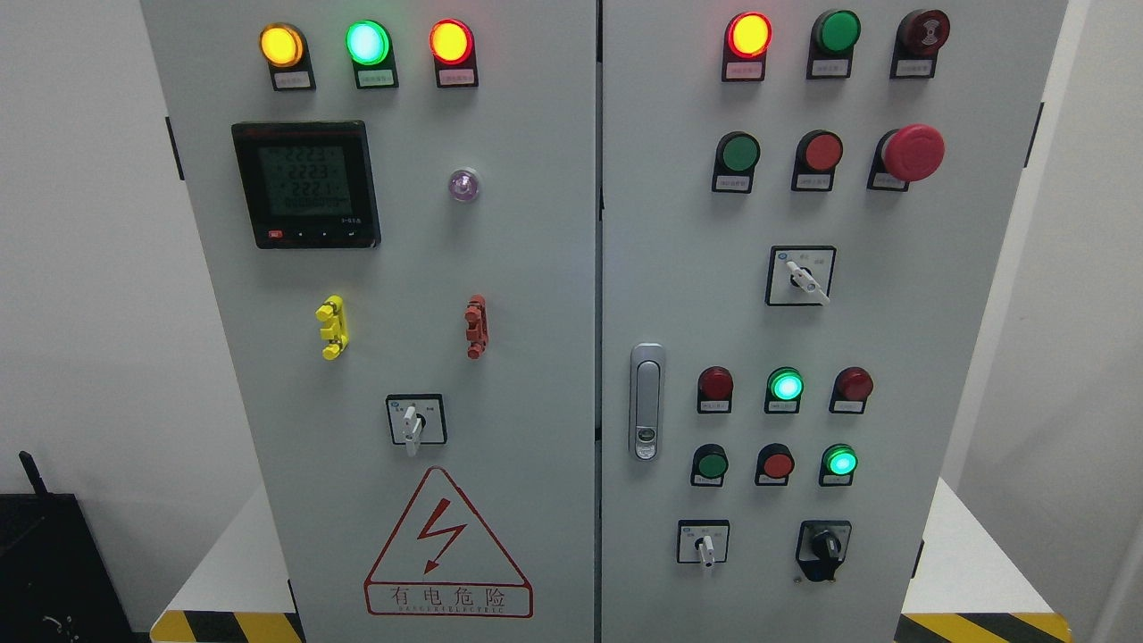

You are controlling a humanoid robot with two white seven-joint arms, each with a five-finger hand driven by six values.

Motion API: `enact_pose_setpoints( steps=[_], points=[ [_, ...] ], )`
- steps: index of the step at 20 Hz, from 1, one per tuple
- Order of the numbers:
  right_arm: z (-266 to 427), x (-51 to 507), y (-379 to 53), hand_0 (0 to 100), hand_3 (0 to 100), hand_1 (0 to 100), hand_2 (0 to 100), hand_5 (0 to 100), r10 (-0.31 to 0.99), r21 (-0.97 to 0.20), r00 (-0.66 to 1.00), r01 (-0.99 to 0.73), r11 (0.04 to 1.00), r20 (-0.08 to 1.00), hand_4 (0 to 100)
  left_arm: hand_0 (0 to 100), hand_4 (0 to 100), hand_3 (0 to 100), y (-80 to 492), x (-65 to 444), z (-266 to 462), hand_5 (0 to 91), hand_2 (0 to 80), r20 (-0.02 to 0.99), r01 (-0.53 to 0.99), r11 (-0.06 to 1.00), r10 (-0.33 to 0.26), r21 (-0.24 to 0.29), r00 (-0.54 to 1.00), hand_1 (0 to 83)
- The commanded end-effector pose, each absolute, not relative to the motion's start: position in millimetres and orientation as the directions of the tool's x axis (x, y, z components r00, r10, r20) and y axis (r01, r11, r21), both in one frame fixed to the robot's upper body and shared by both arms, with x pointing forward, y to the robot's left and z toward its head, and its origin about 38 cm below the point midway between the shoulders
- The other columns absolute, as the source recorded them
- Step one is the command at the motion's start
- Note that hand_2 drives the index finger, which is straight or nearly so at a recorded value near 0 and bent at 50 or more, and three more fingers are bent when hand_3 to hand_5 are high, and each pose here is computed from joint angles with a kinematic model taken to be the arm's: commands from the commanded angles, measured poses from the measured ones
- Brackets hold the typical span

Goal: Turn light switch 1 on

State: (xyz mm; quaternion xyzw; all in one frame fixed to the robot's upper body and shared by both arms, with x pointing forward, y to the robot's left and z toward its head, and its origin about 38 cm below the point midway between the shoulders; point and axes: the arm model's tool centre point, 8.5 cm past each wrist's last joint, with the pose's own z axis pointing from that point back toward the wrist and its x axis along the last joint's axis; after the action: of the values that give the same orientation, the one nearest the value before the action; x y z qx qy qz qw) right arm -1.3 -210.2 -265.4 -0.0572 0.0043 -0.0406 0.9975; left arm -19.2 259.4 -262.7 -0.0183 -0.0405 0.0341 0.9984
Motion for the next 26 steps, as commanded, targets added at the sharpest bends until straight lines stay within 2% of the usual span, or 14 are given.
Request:
enact_pose_setpoints(
  steps=[1, 8, 16, 18, 20, 23, 26],
  points=[
    [-265, -1, -210, 50, 0, 0, 0, 0, -0.082, -0.114, 0.997, 0.081, 0.990, -0.004, 0, 40, 0, 0, 246, -19, -264, 0.0, 0.0, 0.078, -0.070, 0.996, 0.074, -0.061, 0.994, 19.7],
    [-265, -1, -210, 50, 0, 0, 0, 0, -0.081, -0.114, 0.997, 0.081, 0.990, -0.003, 0, 40, 0, 0, 247, -20, -263, 0.0, 0.0, 0.084, -0.063, 0.996, 0.068, -0.056, 0.994, 19.7],
    [-265, -1, -210, 50, 0, 0, 0, 0, -0.082, -0.114, 0.997, 0.081, 0.990, -0.004, 0, 39, 0, 0, 250, 0, -250, 0.0, 0.0, 0.296, -0.041, 0.999, 0.047, -0.027, 0.954, 20.9],
    [-265, -1, -210, 50, 0, 0, 0, 0, -0.082, -0.114, 0.997, 0.081, 0.990, -0.004, 0, 39, 0, 0, 257, 11, -237, 0.0, 0.0, 0.384, -0.022, 1.000, 0.027, -0.018, 0.923, 21.7],
    [-265, -1, -210, 50, 0, 0, 0, 0, -0.082, -0.114, 0.997, 0.081, 0.990, -0.004, 0, 39, 0, 0, 273, 41, -218, 0.0, 0.0, 0.492, 0.004, 1.000, -0.015, 0.023, 0.870, 22.1],
    [-265, -1, -210, 50, 0, 0, 0, 0, -0.082, -0.114, 0.997, 0.081, 0.990, -0.004, 0, 39, 7, 0, 293, 76, -186, 0.0, 0.0, 0.612, 0.053, 0.994, -0.104, 0.100, 0.784, 23.0],
    [-265, -1, -210, 50, 0, 0, 0, 0, -0.082, -0.114, 0.997, 0.081, 0.990, -0.004, 0, 40, 15, 5, 305, 99, -151, 0.0, 0.0, 0.705, 0.077, 0.988, -0.152, 0.137, 0.693, 24.2]
  ],
)
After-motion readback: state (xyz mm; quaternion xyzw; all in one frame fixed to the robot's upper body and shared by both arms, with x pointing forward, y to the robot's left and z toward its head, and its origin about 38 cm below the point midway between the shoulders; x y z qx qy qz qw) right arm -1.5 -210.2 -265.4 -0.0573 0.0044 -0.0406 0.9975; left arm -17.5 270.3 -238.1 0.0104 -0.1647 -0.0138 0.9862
